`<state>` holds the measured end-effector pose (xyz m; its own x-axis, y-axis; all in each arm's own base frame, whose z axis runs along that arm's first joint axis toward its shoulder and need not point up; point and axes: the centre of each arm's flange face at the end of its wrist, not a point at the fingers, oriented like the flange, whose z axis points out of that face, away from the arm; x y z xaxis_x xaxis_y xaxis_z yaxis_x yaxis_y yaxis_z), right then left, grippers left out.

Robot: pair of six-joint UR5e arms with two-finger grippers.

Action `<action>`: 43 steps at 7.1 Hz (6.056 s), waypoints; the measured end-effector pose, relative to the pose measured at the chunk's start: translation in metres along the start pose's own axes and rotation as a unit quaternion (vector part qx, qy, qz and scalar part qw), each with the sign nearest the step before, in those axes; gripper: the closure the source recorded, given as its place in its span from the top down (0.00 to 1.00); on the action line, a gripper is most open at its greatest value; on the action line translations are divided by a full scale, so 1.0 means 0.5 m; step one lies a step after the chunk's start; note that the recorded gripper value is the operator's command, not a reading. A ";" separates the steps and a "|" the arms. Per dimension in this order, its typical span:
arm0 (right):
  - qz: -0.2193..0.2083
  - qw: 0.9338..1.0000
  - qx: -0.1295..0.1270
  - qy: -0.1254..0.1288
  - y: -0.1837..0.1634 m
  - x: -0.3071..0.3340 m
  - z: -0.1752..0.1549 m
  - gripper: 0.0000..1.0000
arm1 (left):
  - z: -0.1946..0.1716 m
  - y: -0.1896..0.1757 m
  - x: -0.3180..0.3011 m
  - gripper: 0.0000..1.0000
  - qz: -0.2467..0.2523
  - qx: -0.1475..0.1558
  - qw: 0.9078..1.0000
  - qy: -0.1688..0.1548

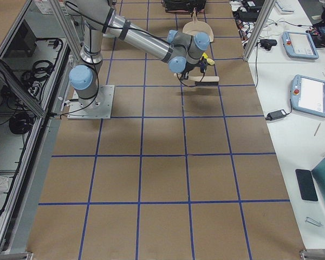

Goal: Sweep and dump trash into bin
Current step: 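Move the brush with the right gripper toward the sponge, potato and peel, then sweep the sponge, potato and peel into the dustpan with the right gripper's brush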

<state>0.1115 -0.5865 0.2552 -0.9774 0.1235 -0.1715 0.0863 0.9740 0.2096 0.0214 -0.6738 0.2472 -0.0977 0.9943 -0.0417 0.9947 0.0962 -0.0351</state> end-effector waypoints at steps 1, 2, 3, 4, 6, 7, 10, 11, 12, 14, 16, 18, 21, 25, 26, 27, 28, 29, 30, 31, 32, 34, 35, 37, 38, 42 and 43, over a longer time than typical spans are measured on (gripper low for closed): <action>0.013 1.000 0.000 -0.013 0.002 -0.045 0.004 0.00 | 0.000 0.000 0.000 0.02 0.000 0.001 1.000 0.000; 0.024 0.999 -0.003 -0.027 0.006 -0.087 0.014 0.00 | 0.000 0.000 0.001 0.02 0.000 0.001 1.000 0.000; 0.031 0.999 -0.006 -0.035 0.008 -0.115 0.026 0.00 | -0.001 -0.001 0.001 0.02 0.000 0.001 1.000 0.000; 0.037 0.999 -0.010 -0.039 0.008 -0.131 0.038 0.00 | -0.003 -0.001 0.001 0.02 0.000 0.001 1.000 -0.001; 0.045 0.998 -0.015 -0.039 0.016 -0.176 0.067 0.00 | -0.003 -0.001 0.000 0.02 -0.001 0.002 1.000 -0.001; 0.049 0.998 -0.017 -0.039 0.018 -0.194 0.081 0.00 | -0.003 -0.001 0.000 0.02 -0.001 0.002 1.000 -0.002; 0.059 0.997 -0.011 -0.041 0.023 -0.245 0.109 0.00 | -0.007 -0.002 -0.003 0.00 0.000 0.003 1.000 -0.004; 0.063 0.997 -0.014 -0.043 0.026 -0.260 0.117 0.00 | -0.008 -0.004 -0.003 0.00 0.000 0.003 1.000 -0.004; 0.066 0.997 -0.015 -0.045 0.031 -0.280 0.124 0.00 | -0.009 -0.015 -0.003 0.00 0.003 0.003 1.000 -0.005; 0.075 0.996 -0.014 -0.045 0.033 -0.331 0.134 0.00 | -0.009 -0.055 -0.003 0.00 0.015 -0.002 1.000 -0.004; 0.082 0.996 -0.014 -0.043 0.033 -0.373 0.146 0.00 | -0.004 -0.065 -0.005 0.00 0.021 -0.006 1.000 -0.002; 0.088 0.995 -0.016 -0.049 0.041 -0.399 0.156 0.00 | 0.002 -0.064 -0.006 0.00 0.022 -0.012 1.000 0.001; 0.098 0.993 -0.009 -0.065 0.044 -0.442 0.173 0.00 | 0.010 -0.066 -0.005 0.00 0.022 -0.015 1.000 0.004; 0.110 0.991 -0.009 -0.081 0.030 -0.560 0.189 0.00 | 0.015 -0.073 -0.004 0.00 0.022 -0.015 1.000 0.006; 0.111 0.990 -0.010 -0.083 0.033 -0.591 0.197 0.00 | 0.015 -0.074 -0.004 0.00 0.023 -0.015 1.000 0.006; 0.113 0.989 -0.011 -0.089 0.038 -0.622 0.200 0.00 | 0.015 -0.074 -0.004 0.00 0.023 -0.014 1.000 0.006; 0.114 0.988 -0.014 -0.099 0.042 -0.650 0.200 0.00 | 0.015 -0.075 -0.004 0.00 0.023 -0.014 1.000 0.006; 0.116 0.987 -0.017 -0.109 0.043 -0.678 0.202 0.00 | 0.015 -0.075 -0.004 0.00 0.023 -0.014 1.000 0.006; 0.118 0.986 -0.020 -0.119 0.045 -0.704 0.204 0.00 | 0.015 -0.075 -0.004 0.00 0.023 -0.014 1.000 0.006; 0.118 0.984 -0.028 -0.130 0.051 -0.727 0.206 0.00 | 0.015 -0.075 -0.004 0.00 0.023 -0.014 1.000 0.006; 0.119 0.982 -0.035 -0.144 0.063 -0.749 0.208 0.00 | 0.015 -0.075 -0.004 0.00 0.022 -0.014 1.000 0.006; 0.129 0.974 -0.050 -0.178 0.087 -0.787 0.202 0.00 | 0.015 -0.075 -0.004 0.00 0.022 -0.014 1.000 0.006; 0.133 0.970 -0.060 -0.193 0.096 -0.802 0.195 0.00 | 0.015 -0.075 -0.004 0.00 0.022 -0.014 1.000 0.006; 0.138 0.965 -0.064 -0.214 0.107 -0.822 0.158 0.00 | 0.013 -0.075 -0.004 0.00 0.022 -0.014 1.000 0.006; 0.141 0.964 -0.064 -0.217 0.115 -0.825 0.136 0.00 | 0.013 -0.075 -0.004 0.00 0.023 -0.014 1.000 0.005; 0.172 0.957 -0.072 -0.221 0.149 -0.829 0.063 0.00 | 0.013 -0.078 -0.004 0.00 0.024 -0.014 1.000 0.005; 0.177 0.956 -0.074 -0.224 0.157 -0.828 0.042 0.00 | 0.013 -0.079 -0.004 0.00 0.024 -0.014 1.000 0.005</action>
<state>0.5269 -0.5573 0.3226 -0.7085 0.5418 -0.4521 0.3367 0.8226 0.4582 -0.0176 -0.6797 0.2423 -0.0504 0.9982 -0.0331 0.9987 0.0503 -0.0054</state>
